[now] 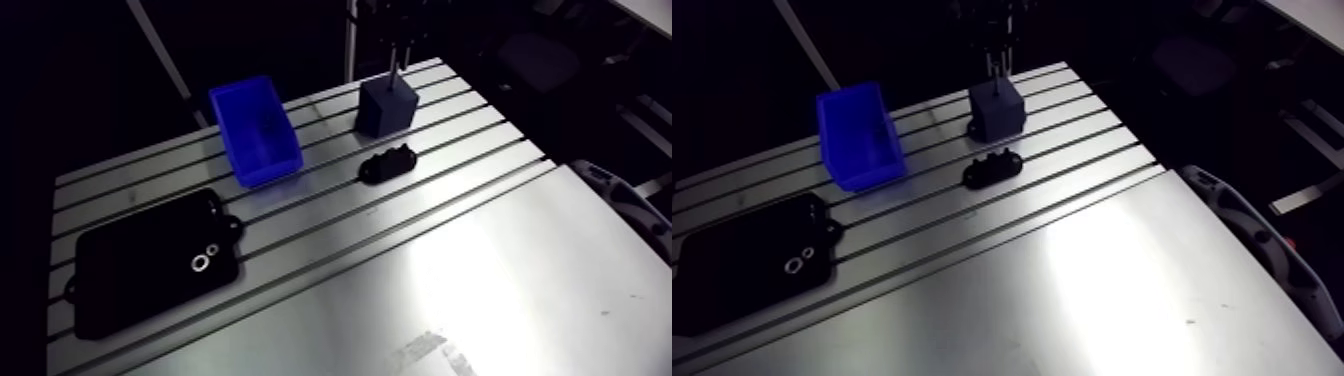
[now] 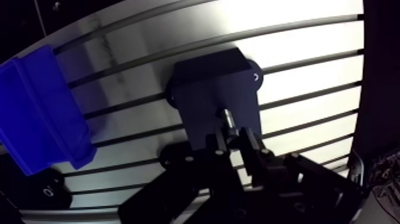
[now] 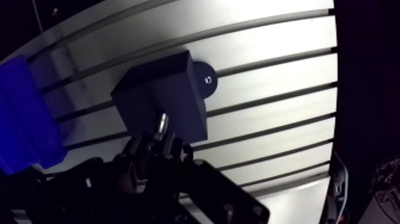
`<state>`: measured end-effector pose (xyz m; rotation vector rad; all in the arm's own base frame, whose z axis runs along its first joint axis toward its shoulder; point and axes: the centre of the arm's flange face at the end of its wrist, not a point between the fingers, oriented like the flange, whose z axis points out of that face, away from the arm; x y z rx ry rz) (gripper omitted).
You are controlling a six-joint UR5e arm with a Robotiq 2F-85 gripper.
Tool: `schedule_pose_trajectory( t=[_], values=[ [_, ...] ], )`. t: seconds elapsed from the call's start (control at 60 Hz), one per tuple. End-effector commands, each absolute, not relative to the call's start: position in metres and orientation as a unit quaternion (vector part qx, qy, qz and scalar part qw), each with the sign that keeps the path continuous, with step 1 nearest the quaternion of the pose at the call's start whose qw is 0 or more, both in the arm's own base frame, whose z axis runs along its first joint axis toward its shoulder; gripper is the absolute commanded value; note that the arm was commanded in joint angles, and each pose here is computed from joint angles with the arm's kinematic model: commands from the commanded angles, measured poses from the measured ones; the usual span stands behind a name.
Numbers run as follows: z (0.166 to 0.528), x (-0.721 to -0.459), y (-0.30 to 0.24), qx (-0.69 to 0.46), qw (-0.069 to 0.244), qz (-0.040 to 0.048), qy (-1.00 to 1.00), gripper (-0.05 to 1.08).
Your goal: Pick up the M10 bolt and insert it into the hole until fully seated.
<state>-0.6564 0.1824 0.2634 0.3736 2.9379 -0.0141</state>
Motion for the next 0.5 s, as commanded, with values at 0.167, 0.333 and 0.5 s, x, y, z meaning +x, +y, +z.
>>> schedule_pose_trajectory(
  t=[0.167,0.333,0.5],
  values=[
    [0.2625,-0.6555,0.1818,0.125,0.091,-0.0051,0.988,1.08],
    [0.2623,-0.6544,0.1822,0.126,0.092,-0.0054,0.988,1.08],
    [0.2608,-0.6539,0.1809,0.125,0.093,-0.0066,0.988,1.08]
  ],
)
